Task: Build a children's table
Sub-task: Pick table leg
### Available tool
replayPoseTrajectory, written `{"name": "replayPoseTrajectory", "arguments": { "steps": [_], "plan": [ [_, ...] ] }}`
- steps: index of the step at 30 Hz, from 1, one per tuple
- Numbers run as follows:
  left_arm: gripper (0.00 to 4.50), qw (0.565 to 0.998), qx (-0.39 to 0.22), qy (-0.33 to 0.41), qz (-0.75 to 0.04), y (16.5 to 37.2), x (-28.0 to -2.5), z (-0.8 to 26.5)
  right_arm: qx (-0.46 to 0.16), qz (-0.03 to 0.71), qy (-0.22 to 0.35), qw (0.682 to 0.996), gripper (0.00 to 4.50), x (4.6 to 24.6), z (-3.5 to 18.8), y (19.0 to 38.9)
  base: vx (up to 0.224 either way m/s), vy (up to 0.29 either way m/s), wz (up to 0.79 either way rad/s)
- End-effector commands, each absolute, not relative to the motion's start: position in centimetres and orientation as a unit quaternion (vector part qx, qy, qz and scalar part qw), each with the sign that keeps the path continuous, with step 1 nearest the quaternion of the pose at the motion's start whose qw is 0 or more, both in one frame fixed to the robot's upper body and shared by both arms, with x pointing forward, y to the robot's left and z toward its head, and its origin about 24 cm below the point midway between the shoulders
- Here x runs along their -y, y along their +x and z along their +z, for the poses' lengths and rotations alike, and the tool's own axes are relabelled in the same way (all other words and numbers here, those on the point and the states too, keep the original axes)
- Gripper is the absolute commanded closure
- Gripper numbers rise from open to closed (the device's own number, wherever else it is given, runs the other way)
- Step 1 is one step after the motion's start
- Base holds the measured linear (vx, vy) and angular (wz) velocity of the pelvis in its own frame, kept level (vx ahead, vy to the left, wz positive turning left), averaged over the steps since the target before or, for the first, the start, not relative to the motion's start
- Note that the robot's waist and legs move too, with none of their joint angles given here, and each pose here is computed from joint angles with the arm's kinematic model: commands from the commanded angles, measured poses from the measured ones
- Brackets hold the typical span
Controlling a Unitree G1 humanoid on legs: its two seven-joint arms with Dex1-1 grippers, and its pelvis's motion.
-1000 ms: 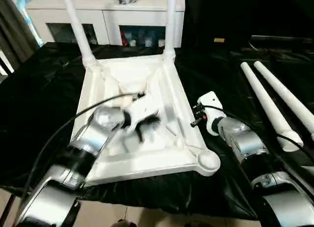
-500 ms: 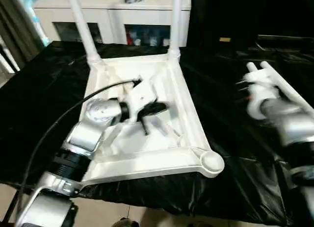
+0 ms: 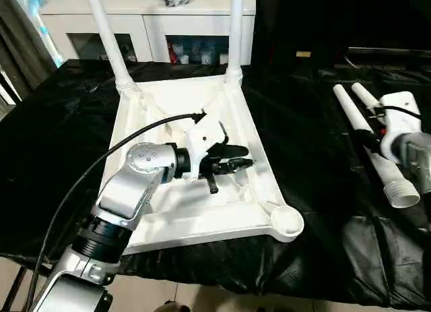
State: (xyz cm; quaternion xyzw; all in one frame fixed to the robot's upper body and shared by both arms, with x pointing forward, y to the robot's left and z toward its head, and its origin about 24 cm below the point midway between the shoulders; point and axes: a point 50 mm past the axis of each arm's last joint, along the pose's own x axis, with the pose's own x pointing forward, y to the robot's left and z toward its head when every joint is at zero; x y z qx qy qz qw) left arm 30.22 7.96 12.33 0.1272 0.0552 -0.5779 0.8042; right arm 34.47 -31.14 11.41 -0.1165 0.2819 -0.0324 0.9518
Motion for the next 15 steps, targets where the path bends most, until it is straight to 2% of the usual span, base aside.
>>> {"name": "replayPoseTrajectory", "arguments": {
  "steps": [1, 7, 9, 14, 15],
  "plan": [
    [2.66, 0.799, -0.062, 0.127, -0.584, 29.8, -7.9, 12.2, -0.28, -0.049, -0.124, 0.951, 1.88, 32.1, 12.2, 34.5, 0.0, 0.0, 0.0],
    [2.26, 0.792, -0.078, 0.136, -0.59, 29.4, -7.9, 11.7, -0.313, -0.05, -0.116, 0.941, 1.48, 33.3, 11.2, 33.9, 0.0, 0.0, 0.0],
    [2.08, 0.789, -0.086, 0.145, -0.591, 29.2, -8.0, 11.6, -0.329, -0.039, -0.095, 0.939, 1.18, 33.5, 10.4, 33.6, 0.0, 0.0, 0.0],
    [1.94, 0.786, -0.092, 0.15, -0.593, 29.1, -8.1, 11.4, -0.36, -0.02, -0.07, 0.93, 1.15, 33.8, 9.2, 33.1, 0.0, 0.0, 0.0],
    [1.94, 0.785, -0.094, 0.151, -0.594, 29.0, -8.1, 11.4, -0.372, -0.017, -0.041, 0.927, 1.15, 33.9, 9.0, 32.9, 0.0, 0.0, 0.0]
  ]
}}
